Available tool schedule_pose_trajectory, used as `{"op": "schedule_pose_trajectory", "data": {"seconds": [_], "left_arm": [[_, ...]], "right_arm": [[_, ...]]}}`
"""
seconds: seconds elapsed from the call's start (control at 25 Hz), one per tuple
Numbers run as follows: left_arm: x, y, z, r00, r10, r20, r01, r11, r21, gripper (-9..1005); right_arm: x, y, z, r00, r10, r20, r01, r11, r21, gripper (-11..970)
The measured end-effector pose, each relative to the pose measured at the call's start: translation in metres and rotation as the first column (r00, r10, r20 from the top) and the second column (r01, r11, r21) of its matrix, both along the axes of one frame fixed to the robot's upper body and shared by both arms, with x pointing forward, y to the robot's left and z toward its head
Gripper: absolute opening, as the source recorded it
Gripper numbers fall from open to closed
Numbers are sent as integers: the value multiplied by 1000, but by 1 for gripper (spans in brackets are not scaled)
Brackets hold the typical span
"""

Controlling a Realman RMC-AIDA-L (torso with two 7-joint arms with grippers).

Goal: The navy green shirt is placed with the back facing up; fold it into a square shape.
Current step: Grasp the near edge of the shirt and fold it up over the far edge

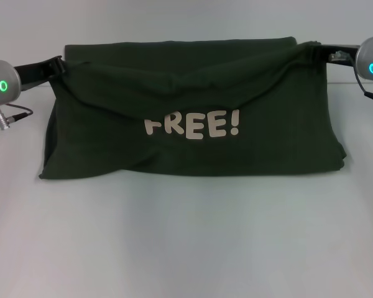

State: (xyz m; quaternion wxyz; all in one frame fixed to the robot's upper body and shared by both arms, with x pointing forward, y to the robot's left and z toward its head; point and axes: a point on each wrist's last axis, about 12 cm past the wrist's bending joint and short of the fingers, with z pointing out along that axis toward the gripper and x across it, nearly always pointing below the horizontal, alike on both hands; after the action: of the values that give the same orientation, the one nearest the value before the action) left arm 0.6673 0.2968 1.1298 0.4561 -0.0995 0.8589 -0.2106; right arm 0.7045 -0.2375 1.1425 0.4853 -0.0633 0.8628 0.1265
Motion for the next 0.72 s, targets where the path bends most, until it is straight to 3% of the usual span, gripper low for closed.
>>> {"op": "schedule_pose_trajectory", "data": {"seconds": [0.32,0.44,0.64,0.72], "left_arm": [[-4,-5,-7,1000,-4,-10,4,1000,-1,192],[-4,-7,-6,998,-54,-26,55,998,16,194],[-4,-13,-6,989,-132,-61,135,989,56,197],[-7,-9,-8,990,-123,-74,126,991,36,198]], "right_arm": [[5,12,1,1000,30,-1,-30,997,-64,37],[5,14,0,999,44,-13,-45,997,-69,43],[5,5,2,998,32,-50,-34,999,-38,54],[4,-2,2,998,24,-65,-25,1000,-16,117]]}}
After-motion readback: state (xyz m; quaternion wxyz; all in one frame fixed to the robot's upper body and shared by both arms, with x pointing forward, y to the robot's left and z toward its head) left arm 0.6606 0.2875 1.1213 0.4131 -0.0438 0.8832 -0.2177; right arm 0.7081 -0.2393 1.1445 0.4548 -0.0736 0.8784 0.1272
